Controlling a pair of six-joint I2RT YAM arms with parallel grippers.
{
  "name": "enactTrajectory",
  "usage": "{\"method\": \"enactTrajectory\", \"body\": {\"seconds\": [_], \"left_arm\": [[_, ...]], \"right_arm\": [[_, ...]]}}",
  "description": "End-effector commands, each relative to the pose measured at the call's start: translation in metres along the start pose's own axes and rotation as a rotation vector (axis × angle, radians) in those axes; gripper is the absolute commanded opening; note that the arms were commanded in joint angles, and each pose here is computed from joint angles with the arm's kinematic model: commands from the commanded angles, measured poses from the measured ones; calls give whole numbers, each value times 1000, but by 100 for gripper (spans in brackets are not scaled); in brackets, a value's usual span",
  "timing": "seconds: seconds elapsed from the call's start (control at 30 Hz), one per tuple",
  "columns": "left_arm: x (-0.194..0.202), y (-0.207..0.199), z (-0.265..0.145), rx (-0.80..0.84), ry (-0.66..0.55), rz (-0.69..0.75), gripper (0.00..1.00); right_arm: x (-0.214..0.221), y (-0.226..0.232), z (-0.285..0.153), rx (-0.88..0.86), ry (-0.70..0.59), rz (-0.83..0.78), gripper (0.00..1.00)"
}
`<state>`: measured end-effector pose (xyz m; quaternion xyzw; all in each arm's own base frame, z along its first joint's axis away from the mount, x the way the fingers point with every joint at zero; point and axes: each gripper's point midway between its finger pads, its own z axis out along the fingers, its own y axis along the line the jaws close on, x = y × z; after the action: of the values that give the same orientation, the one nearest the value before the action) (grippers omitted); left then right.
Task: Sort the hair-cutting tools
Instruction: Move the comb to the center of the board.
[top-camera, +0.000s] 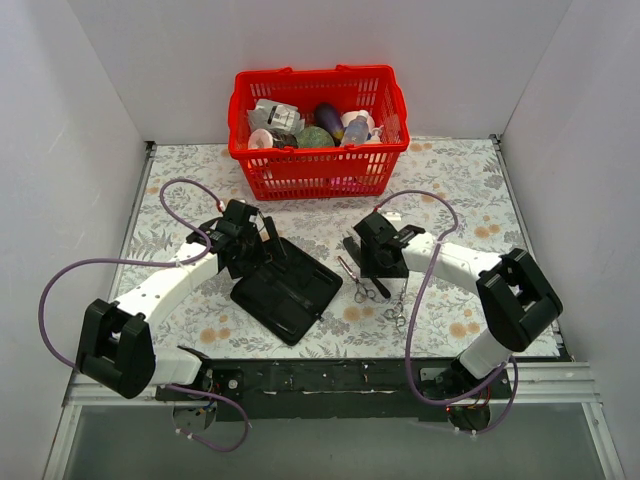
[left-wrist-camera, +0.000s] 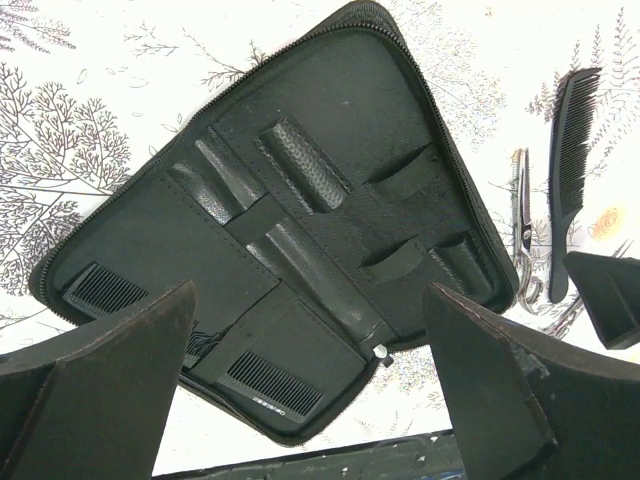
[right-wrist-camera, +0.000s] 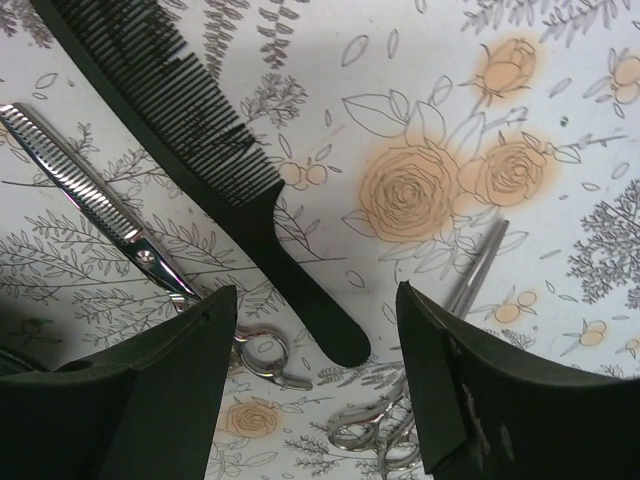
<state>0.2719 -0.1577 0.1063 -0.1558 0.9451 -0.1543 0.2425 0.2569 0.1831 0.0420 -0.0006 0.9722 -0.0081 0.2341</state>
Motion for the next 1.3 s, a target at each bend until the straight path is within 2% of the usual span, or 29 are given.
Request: {"method": "enactTrajectory", "body": {"seconds": [0.0, 0.3, 0.4, 0.43, 0.67, 0.83, 0.97, 1.27], "left_arm": [[-3, -2, -12, 18, -18, 6, 98], [-4, 0, -15, 13, -31, 7, 98], [-4, 1, -15, 8, -32, 7, 98], [-4, 1, -14, 10, -32, 7, 98], [0, 4, -13, 10, -28, 3, 98], [2, 4, -14, 18, -27, -3, 98], [4, 3, -14, 26, -25, -5, 98], [5, -1, -16, 59, -27, -14, 98]], "right_arm": [[-23, 23, 1, -81, -35, -41, 72], [4, 23, 27, -72, 46, -69, 62], [11, 16, 31, -51, 57, -66, 55], [17, 12, 32, -36, 70, -65, 47], [44, -15, 33, 56, 111, -60, 21], [63, -30, 18, 126, 138, -59, 15], [81, -37, 3, 143, 161, -46, 15], [141, -12, -36, 24, 228, -35, 12]]}}
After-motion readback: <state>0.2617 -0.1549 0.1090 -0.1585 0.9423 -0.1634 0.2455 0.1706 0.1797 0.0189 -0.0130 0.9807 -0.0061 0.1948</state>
